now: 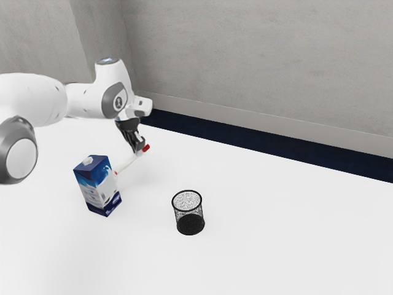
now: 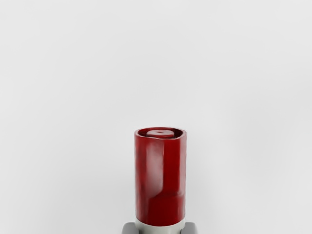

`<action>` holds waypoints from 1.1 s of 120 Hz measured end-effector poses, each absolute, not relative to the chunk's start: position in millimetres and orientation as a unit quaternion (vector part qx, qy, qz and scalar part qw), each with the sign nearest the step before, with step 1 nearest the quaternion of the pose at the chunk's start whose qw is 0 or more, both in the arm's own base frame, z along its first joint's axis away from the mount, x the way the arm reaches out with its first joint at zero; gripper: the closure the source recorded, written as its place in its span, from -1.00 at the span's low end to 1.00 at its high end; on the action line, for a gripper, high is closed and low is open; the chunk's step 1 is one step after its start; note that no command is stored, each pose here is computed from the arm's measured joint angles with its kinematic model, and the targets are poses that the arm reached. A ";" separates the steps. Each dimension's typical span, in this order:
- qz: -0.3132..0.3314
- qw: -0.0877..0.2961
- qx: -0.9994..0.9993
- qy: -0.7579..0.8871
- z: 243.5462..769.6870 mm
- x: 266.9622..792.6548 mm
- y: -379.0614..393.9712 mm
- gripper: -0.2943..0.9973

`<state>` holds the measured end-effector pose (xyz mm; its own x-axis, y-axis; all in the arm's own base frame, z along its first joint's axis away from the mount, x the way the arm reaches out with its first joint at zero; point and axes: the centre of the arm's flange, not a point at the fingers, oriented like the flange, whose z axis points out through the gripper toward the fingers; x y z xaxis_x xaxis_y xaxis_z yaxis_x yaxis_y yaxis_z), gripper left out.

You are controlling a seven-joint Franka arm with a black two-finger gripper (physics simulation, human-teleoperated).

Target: Put the marker into the pen holder.

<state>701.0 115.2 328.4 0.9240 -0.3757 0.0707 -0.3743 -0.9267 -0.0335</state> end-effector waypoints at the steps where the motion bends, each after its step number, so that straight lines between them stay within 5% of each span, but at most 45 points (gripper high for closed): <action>1: -0.041 0.010 -0.980 0.193 334.5 701.4 113.4 0.58; 18: -0.069 0.003 -0.971 0.230 404.5 698.8 53.9 0.61; 82: -0.061 -0.088 -0.947 0.303 440.3 600.5 -113.0 0.65; 101: -0.134 -0.158 -0.941 0.266 440.1 583.9 -117.7 0.66; 132: -0.209 -0.187 -0.935 0.217 426.6 541.7 -72.1 0.66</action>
